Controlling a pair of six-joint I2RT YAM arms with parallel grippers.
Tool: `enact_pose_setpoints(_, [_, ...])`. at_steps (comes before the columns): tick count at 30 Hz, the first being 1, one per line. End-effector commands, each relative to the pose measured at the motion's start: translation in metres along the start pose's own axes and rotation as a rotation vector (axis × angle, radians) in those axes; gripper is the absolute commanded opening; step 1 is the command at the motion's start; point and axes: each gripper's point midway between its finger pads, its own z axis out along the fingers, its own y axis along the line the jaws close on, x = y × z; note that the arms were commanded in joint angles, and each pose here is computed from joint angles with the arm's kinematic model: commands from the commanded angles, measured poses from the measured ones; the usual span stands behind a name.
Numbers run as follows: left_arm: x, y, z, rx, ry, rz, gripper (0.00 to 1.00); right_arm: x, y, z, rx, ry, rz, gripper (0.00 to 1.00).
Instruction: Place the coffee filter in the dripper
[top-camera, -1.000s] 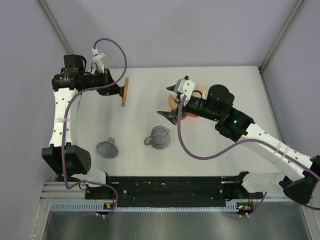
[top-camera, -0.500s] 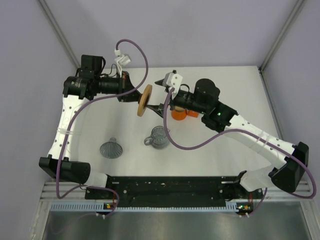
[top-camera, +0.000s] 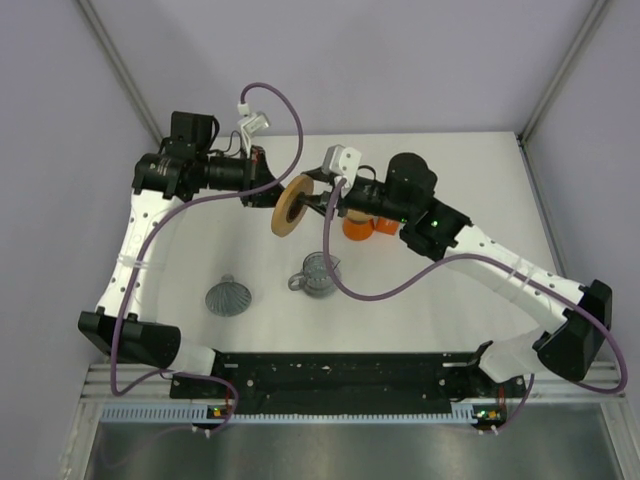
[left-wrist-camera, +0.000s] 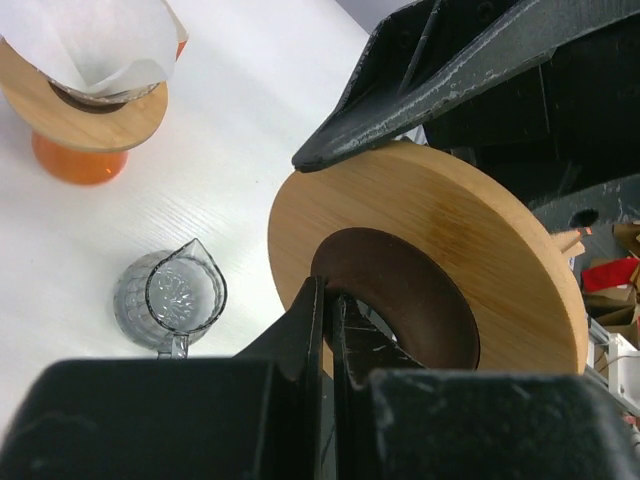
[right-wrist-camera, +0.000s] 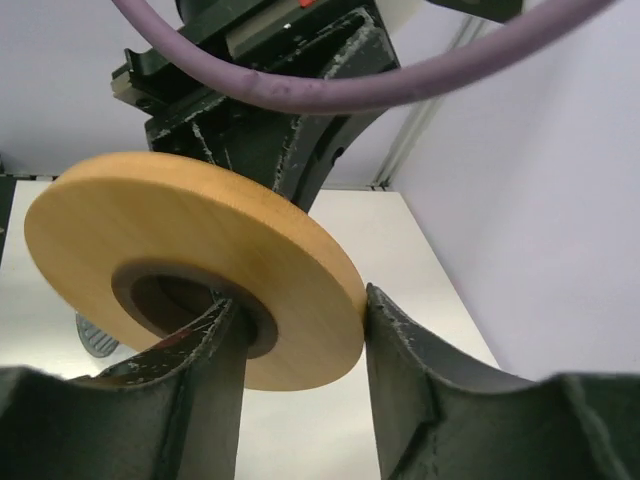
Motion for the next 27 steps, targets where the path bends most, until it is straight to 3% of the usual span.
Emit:
enact_pose_setpoints(1, [-0.006, -0.013, -0.001, 0.048, -0.022, 0.052, 0.00, -0.035, -0.015, 0.000, 0.022, -0.085, -0.044, 0.32])
enact_pose_setpoints(5, [-0.007, -0.005, -0.003, -0.010, -0.022, 0.062, 0.02, -0.029, -0.022, -0.002, 0.072, -0.050, 0.003, 0.00])
enact_pose_setpoints(9, [-0.017, 0.023, -0.016, -0.181, -0.049, 0.060, 0.50, -0.019, -0.034, -0.009, 0.152, 0.043, 0.087, 0.00])
enact_pose_setpoints(13, [-0.028, 0.080, -0.051, -0.463, -0.118, -0.024, 0.68, 0.012, -0.030, -0.022, 0.193, 0.202, 0.198, 0.00])
enact_pose_setpoints(19, [-0.028, 0.129, -0.098, -0.659, -0.203, -0.162, 0.72, 0.060, -0.010, -0.035, 0.173, 0.419, 0.311, 0.00])
enact_pose_setpoints(27, [-0.013, 0.156, -0.110, -0.741, -0.195, -0.209, 0.72, 0.111, 0.014, -0.031, 0.012, 0.736, 0.344, 0.00])
